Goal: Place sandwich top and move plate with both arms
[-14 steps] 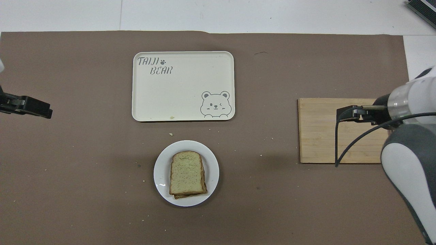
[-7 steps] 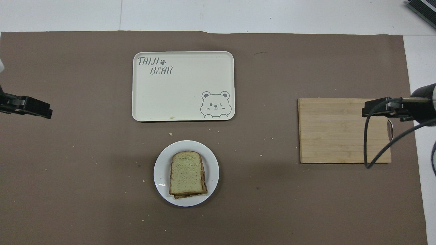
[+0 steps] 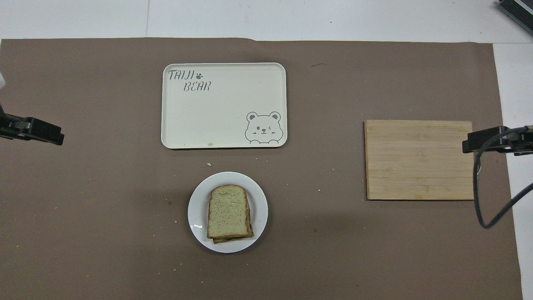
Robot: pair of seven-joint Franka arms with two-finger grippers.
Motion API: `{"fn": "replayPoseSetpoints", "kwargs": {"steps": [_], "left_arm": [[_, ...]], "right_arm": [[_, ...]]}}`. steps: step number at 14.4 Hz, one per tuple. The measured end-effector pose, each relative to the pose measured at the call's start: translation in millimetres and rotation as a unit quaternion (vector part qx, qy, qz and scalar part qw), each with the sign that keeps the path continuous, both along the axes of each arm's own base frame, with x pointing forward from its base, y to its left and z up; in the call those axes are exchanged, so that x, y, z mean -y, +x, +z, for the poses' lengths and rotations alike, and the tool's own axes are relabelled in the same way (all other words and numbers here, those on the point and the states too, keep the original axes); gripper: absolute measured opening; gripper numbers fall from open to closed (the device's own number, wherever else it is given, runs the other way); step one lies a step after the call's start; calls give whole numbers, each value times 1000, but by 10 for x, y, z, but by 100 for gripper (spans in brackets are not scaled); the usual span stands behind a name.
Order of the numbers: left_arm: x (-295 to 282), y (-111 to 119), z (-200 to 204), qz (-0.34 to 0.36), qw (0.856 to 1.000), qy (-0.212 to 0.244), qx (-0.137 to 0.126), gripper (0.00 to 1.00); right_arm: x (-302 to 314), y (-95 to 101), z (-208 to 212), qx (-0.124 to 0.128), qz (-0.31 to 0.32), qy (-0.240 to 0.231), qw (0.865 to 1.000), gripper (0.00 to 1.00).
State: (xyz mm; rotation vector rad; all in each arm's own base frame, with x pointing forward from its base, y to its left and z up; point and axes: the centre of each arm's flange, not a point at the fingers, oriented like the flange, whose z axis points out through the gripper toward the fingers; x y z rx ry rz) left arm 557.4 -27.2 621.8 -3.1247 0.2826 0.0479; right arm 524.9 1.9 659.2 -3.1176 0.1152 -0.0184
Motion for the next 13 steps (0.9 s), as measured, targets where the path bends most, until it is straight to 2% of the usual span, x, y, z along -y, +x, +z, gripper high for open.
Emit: {"fn": "replayPoseSetpoints", "kwargs": {"steps": [7,13], "left_arm": [[0,0,0,0,1000,0,0,100],[0,0,0,0,1000,0,0,100]], "right_arm": [[555,-45,-58,-6,-11,-6,1000,100],[401,-42,185,19,6,-18,1000,100]]}}
